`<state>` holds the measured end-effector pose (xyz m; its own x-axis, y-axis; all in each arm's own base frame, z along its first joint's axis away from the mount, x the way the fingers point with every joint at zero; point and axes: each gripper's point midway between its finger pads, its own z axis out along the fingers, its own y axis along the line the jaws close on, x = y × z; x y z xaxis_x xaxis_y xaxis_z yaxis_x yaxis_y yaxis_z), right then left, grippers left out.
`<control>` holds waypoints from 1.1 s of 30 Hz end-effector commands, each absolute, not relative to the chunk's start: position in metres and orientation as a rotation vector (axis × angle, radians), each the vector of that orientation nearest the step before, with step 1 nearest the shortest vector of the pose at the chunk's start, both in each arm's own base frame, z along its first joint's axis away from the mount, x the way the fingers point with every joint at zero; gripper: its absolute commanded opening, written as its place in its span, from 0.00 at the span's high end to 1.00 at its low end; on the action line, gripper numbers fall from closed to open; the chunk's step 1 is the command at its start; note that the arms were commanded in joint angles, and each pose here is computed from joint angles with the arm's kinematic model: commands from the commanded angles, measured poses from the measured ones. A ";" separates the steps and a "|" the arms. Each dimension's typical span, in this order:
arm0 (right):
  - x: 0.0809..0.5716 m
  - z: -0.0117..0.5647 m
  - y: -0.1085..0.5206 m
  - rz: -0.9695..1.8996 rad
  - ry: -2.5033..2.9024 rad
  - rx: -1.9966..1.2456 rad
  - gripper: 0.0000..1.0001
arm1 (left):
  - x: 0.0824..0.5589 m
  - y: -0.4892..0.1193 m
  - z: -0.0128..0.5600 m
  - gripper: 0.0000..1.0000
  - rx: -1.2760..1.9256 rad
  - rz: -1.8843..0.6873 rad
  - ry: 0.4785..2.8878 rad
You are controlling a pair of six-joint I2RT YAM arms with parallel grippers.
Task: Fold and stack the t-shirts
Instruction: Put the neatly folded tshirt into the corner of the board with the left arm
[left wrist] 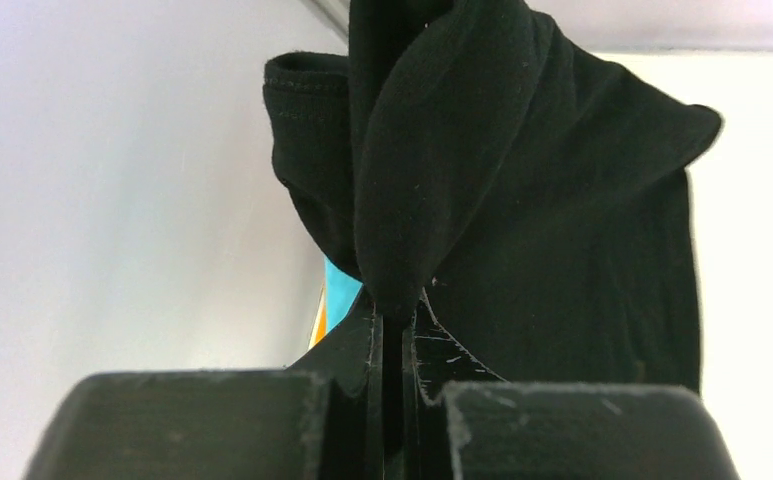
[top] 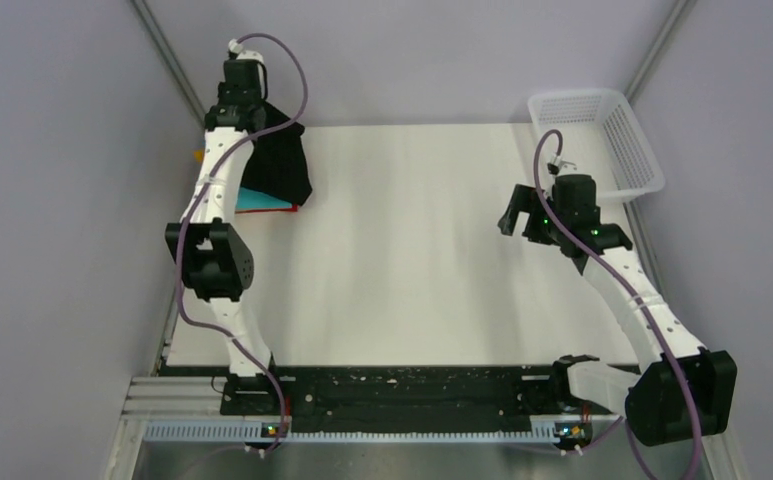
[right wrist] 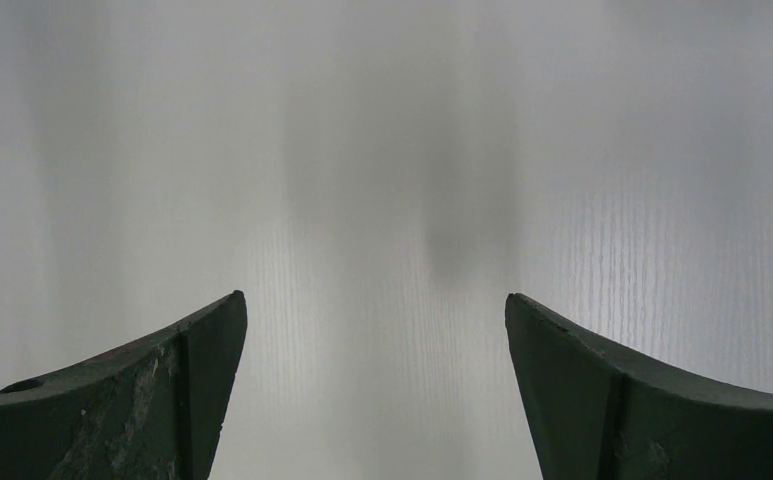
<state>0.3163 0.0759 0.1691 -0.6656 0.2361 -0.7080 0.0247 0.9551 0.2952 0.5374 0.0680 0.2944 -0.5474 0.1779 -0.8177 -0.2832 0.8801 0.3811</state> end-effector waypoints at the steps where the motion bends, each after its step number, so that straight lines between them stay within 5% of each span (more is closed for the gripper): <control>1: 0.324 0.179 0.069 0.285 2.258 0.182 0.01 | 0.557 0.106 0.274 1.00 -0.129 0.559 2.062; 13: 0.330 0.168 0.063 0.229 2.307 0.219 0.01 | 0.584 0.177 0.218 1.00 -0.199 0.614 2.063; 18: 0.334 0.168 0.067 0.252 2.318 0.236 0.01 | 0.585 0.189 0.196 0.92 -0.244 0.613 2.084; 19: 0.335 0.167 0.067 0.254 2.319 0.238 0.01 | 0.583 0.194 0.191 0.85 -0.272 0.628 2.086; 22: 0.336 0.169 0.068 0.258 2.315 0.247 0.01 | 0.575 0.214 0.190 0.24 -0.398 0.703 2.053; 24: 0.337 0.173 0.066 0.254 2.301 0.256 0.01 | 0.569 0.224 0.200 0.04 -0.482 0.747 2.016; 33: 0.332 0.210 0.060 0.259 2.158 0.289 0.01 | 0.549 0.201 0.271 0.01 -0.583 0.554 1.927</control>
